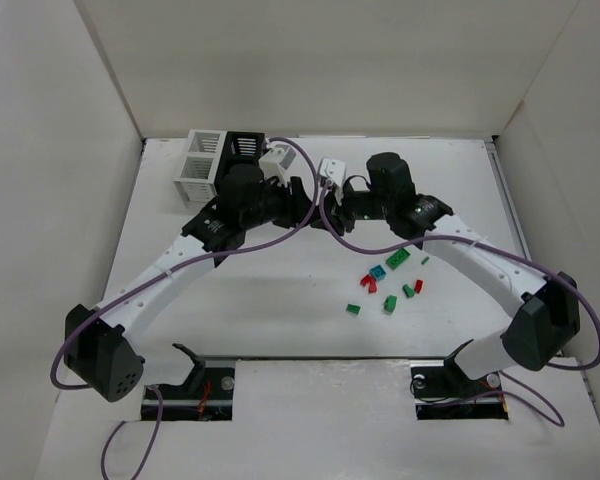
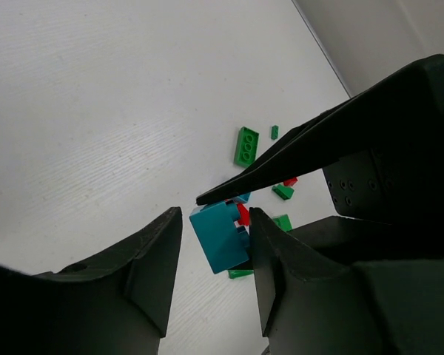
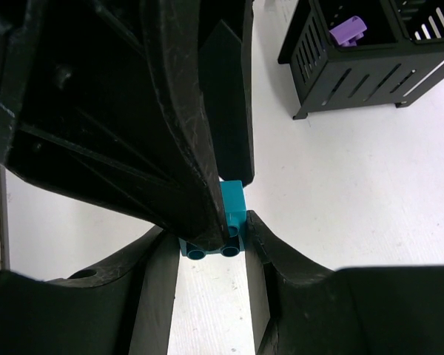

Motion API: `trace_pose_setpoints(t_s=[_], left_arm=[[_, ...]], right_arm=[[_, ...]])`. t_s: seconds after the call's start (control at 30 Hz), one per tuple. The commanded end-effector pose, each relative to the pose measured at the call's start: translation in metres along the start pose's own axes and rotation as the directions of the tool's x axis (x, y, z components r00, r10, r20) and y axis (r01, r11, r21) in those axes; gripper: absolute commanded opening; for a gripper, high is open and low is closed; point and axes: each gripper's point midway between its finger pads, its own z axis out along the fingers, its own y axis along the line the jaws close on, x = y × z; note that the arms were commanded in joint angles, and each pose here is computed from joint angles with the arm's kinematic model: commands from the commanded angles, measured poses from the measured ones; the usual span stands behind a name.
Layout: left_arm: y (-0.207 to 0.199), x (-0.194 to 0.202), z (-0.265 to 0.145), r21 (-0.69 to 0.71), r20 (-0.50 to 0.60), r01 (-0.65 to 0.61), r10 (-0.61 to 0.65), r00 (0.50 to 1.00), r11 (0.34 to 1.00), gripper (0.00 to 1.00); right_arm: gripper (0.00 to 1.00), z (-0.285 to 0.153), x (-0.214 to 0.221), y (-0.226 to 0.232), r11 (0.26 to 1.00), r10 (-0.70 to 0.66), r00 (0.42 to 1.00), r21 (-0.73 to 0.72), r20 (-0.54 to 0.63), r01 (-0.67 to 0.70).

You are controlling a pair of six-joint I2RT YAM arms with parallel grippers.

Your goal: Sort the legos into containers by color

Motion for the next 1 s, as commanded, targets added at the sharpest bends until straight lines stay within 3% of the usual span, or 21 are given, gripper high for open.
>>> trace_pose_setpoints(t_s=[0.0,0.23,0.37,0.47,0.63,0.97], left_arm=[[-0.006,0.006,-0.004,0.009,-0.047,-0.012,0.012,0.999,1.0,0.36],[-0.016,0.01,-0.005,0.075,-0.061,-0.012,0.017,0.998,0.997,0.36],[-0.016,0.01,-0.006,0.086,-0.065,-0.008,0.014,0.998,0.996,0.23],[-0.013,0.011,-0.006,0.067,-0.069,0.003,0.002,0.998,0.998,0.07],[-0.006,0.007,-0.006,0.049,-0.059,0.021,-0.018,0.998,0.999,0.01],[-0.001,-0.012,-0.009,0.026,-0.015,0.042,-0.042,0.999,0.999,0.0]], right_arm=[[0.15,-0.013,-0.05,-0.005,0.994,-0.096,0.986,0.059,0.136,0.089],[0.15,-0.016,-0.058,-0.005,0.991,-0.123,0.98,0.067,0.158,0.113],[0.15,-0.016,-0.062,-0.006,0.991,-0.123,0.977,0.072,0.172,0.112],[0.19,-0.017,-0.061,-0.007,0.991,-0.123,0.978,0.081,0.169,0.111],[0.19,-0.02,-0.068,-0.011,0.988,-0.128,0.974,0.11,0.185,0.109],[0.33,-0.016,-0.064,-0.009,0.991,-0.114,0.976,0.088,0.185,0.099]])
